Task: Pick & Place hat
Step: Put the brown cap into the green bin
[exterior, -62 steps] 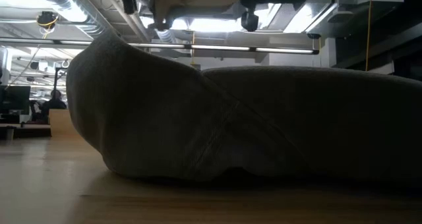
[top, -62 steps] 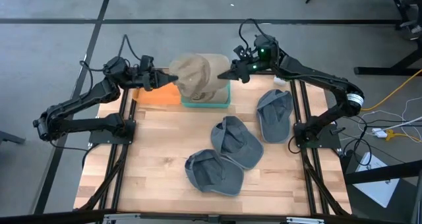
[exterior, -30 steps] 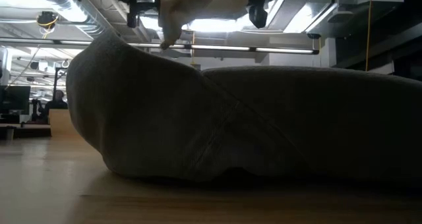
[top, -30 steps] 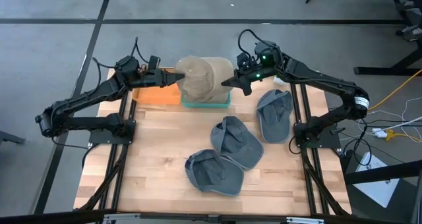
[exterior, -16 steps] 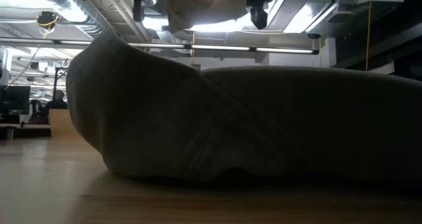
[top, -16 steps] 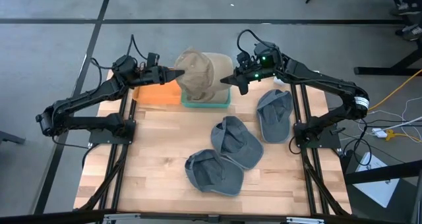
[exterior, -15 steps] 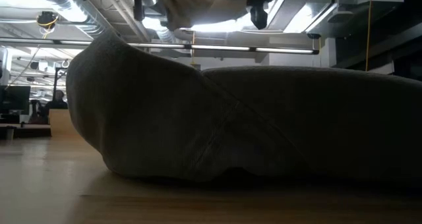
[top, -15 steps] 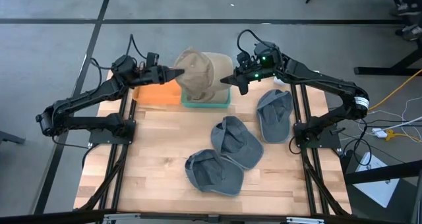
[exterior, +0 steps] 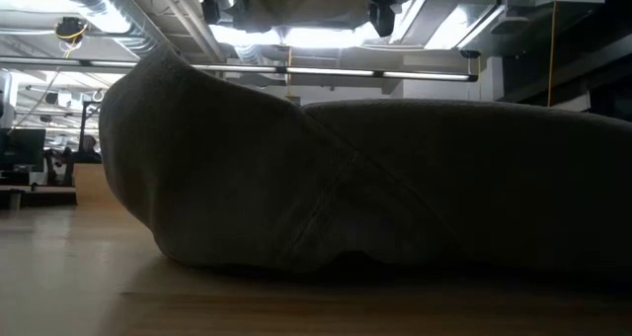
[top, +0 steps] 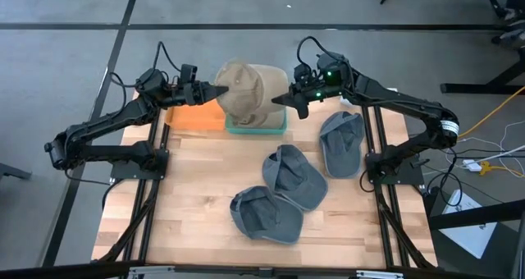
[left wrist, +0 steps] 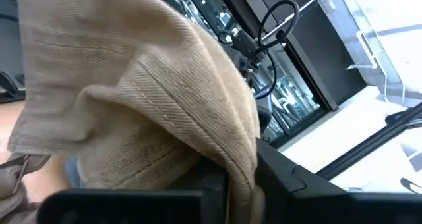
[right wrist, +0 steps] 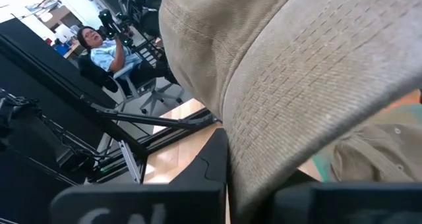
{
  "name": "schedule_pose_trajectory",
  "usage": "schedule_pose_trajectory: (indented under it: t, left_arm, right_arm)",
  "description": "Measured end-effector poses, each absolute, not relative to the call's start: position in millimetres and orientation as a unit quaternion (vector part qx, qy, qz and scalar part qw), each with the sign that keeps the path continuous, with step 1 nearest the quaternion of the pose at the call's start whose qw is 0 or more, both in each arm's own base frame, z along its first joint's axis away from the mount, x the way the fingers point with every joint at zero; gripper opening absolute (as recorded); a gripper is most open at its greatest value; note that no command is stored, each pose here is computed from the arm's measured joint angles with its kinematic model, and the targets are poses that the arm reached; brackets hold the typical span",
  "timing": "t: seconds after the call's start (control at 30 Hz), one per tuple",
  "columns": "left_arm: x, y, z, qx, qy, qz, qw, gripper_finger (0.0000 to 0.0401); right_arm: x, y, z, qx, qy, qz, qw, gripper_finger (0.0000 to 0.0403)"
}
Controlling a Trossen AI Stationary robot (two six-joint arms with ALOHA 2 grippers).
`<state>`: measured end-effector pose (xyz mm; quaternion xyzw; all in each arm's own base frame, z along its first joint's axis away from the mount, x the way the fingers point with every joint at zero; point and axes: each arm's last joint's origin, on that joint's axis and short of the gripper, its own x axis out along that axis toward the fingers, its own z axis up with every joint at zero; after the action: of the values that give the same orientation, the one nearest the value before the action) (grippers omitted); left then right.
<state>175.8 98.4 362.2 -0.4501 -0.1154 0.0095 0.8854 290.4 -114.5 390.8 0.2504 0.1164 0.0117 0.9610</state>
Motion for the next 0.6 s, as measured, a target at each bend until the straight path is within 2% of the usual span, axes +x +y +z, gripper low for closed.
schedule_pose_trajectory:
  t: [0.27, 0.43, 0.6]
  left_arm:
    - [175.9, 98.1, 362.1, -0.454, -0.113, 0.005, 0.884, 0.0156]
    - [176.1, 95.5, 361.8, -0.469, -0.087, -0.034, 0.878, 0.0224]
    - [176.3, 94.4, 360.9, -0.473, -0.072, -0.050, 0.877, 0.0253]
  right_arm:
    - [291.1, -113.1, 391.4, 0.254, 0.114, 0.014, 0.960, 0.0016]
    - [291.2, -112.9, 391.4, 0.253, 0.114, 0.015, 0.961, 0.0016]
    - [291.2, -112.9, 391.4, 0.254, 0.114, 0.015, 0.960, 0.0016]
